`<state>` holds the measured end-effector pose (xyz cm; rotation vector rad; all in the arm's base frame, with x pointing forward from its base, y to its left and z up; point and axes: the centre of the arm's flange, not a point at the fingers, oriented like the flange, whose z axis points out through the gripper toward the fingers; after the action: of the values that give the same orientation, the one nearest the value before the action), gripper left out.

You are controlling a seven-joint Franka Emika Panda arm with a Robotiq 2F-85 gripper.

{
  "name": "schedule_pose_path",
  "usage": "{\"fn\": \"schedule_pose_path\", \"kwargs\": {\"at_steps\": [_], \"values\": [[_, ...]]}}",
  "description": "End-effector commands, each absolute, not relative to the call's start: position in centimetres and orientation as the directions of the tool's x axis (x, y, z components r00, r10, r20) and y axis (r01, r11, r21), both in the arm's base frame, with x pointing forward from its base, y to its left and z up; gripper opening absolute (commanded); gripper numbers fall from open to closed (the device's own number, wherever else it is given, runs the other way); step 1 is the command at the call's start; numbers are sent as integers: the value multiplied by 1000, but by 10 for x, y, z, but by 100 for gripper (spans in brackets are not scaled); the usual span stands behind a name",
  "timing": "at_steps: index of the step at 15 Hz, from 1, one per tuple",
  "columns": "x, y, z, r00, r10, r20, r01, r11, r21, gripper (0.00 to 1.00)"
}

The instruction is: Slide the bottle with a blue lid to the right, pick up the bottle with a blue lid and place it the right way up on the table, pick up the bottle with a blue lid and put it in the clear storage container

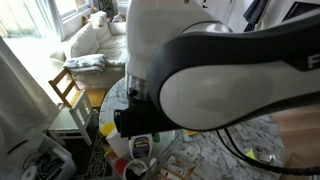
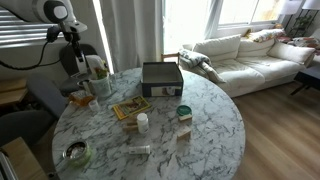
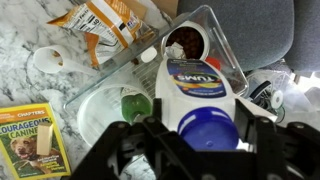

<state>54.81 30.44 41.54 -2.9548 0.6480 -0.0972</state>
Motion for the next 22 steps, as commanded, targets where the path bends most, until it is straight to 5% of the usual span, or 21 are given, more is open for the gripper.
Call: {"fn": "schedule_pose_path", "kwargs": {"at_steps": [1,10,22], "values": [[545,320,412,937,-346,43,-338,-933,-122,42],[523,380,384,971,-163,177,-177,-982,66,42],[530,379,339,913,-277,300,-344,-918,199,42]]}}
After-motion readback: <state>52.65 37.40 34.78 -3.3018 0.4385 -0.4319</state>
